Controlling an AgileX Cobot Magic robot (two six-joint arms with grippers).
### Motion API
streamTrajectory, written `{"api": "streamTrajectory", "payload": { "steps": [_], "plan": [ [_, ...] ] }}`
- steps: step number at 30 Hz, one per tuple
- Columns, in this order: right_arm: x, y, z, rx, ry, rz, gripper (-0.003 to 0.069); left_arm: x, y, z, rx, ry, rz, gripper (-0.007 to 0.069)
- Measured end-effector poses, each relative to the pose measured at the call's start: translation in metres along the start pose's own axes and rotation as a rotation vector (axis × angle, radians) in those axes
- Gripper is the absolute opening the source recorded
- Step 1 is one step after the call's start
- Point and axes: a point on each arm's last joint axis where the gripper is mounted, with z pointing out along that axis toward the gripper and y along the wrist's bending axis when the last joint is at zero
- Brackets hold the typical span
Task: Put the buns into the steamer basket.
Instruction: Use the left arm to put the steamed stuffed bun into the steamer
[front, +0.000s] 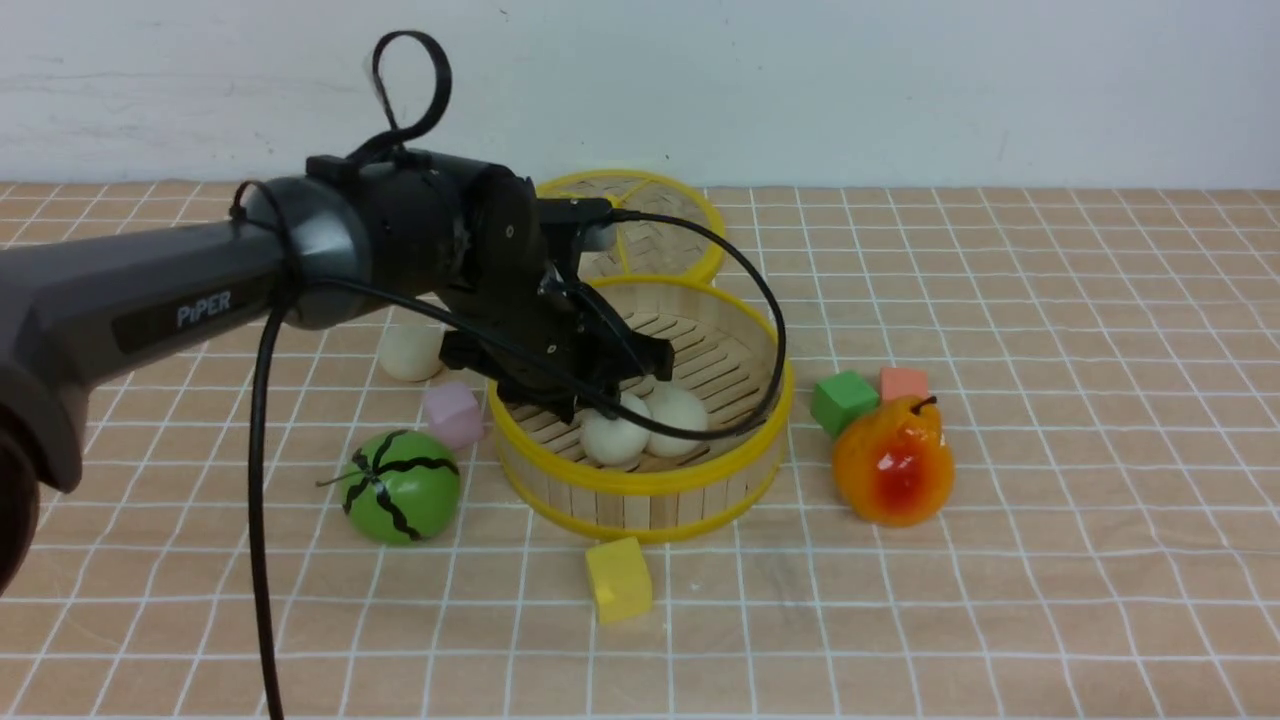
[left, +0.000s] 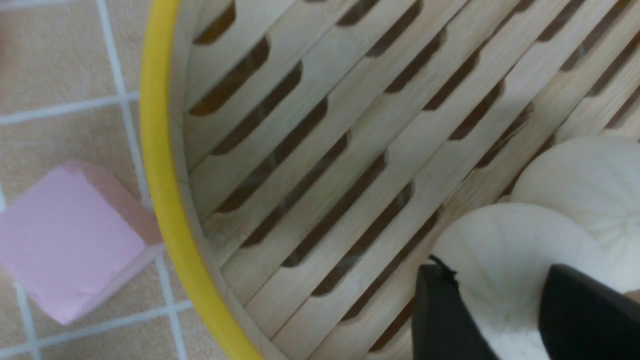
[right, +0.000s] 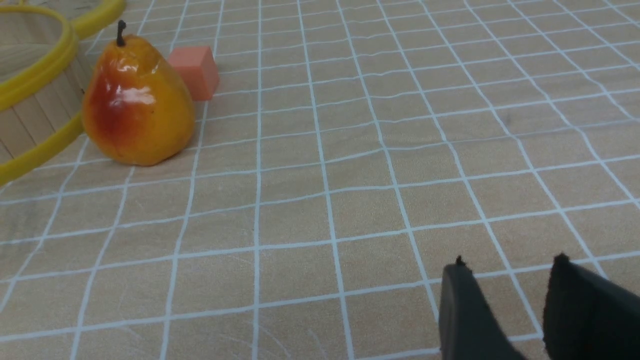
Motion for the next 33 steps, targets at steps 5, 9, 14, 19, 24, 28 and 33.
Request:
{"api": "streamTrajectory", "payload": {
  "steps": [5,9,14,19,24,28,33],
  "plan": [
    [0.000,0.000,0.000,0.000,0.000,0.000,0.0241,-0.008,-0.002,-0.006,0.006,-0.032,0.006,0.0264],
    [0.000,0.000,0.000,0.000,0.000,0.000,0.0241,-0.011,-0.003,-0.009,0.006,-0.039,0.011,0.0237],
    [0.000,0.000,0.000,0.000,0.000,0.000,0.0241,-0.011,-0.002,-0.013,-0.010,-0.022,0.027,0.0246],
    [0.000,0.000,0.000,0.000,0.000,0.000,0.0241,-0.006,-0.001,-0.013,-0.028,0.045,0.029,0.0251],
    [0.000,0.000,0.000,0.000,0.000,0.000,0.0241,-0.004,0.000,-0.011,-0.031,0.059,0.028,0.0251],
    [0.000,0.000,0.000,0.000,0.000,0.000,0.0241,0.002,0.000,0.006,-0.020,0.099,0.003,0.0251],
    [0.000,0.000,0.000,0.000,0.000,0.000,0.0241,0.003,0.000,0.015,-0.007,0.094,-0.014,0.0244]
  ]
}}
